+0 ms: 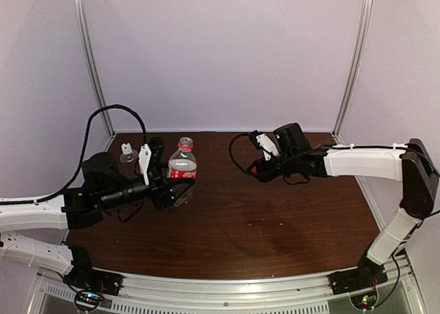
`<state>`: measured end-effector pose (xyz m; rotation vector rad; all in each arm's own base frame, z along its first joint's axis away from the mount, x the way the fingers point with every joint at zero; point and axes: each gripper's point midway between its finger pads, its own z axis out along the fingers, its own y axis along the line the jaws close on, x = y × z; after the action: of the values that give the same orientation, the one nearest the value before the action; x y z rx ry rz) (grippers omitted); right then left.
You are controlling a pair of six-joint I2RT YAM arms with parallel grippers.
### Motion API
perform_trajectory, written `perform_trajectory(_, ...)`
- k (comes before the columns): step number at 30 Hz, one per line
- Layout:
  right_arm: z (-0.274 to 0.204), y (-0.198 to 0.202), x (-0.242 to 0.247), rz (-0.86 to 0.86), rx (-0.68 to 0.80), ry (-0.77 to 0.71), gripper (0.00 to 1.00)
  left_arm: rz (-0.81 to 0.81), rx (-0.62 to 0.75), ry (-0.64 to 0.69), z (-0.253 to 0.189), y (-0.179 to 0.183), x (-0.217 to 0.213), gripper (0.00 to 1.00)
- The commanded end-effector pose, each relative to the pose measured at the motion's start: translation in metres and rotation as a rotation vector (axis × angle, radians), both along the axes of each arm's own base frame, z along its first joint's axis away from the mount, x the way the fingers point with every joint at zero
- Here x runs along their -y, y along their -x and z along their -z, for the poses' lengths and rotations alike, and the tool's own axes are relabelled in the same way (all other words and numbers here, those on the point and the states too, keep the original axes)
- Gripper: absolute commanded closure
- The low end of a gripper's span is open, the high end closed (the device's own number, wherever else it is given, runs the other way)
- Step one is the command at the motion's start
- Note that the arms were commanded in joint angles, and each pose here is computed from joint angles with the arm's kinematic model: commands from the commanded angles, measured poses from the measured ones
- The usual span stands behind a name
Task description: Unscrew the bottle caps
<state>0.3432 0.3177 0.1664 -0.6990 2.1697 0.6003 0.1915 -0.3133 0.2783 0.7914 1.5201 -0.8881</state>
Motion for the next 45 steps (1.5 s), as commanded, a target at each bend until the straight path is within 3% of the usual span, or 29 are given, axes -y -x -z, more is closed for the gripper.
perform_trajectory(1, 0.032, -0.040, 0.025, 0.169, -0.015, 0.000, 0.69, -0.039, 0.033, 0.020, -0.008, -0.005, -0.005, 0.64)
perform_trajectory(12, 0.100, -0.064, 0.003, 0.125, -0.118, 0.044, 0.67, -0.035, 0.020, -0.001, 0.003, -0.008, 0.002, 0.64)
perform_trajectory(18, 0.114, -0.067, -0.018, 0.087, -0.125, 0.057, 0.65, -0.039, 0.017, -0.005, 0.005, -0.009, 0.002, 0.64)
perform_trajectory(24, 0.122, -0.069, -0.024, 0.081, -0.129, 0.081, 0.57, -0.041, 0.020, -0.007, 0.005, -0.009, 0.000, 0.64)
perform_trajectory(27, 0.116, -0.066, -0.023, 0.076, -0.132, 0.086, 0.47, -0.046, 0.024, -0.010, 0.004, -0.009, -0.001, 0.63)
perform_trajectory(36, 0.020, -0.030, -0.019, -0.024, -0.047, -0.070, 0.17, -0.046, 0.023, -0.032, 0.014, -0.009, -0.002, 0.61)
perform_trajectory(45, -0.118, 0.059, -0.038, -0.358, 0.037, -0.331, 0.17, 0.007, 0.034, -0.038, 0.022, -0.002, 0.004, 0.59)
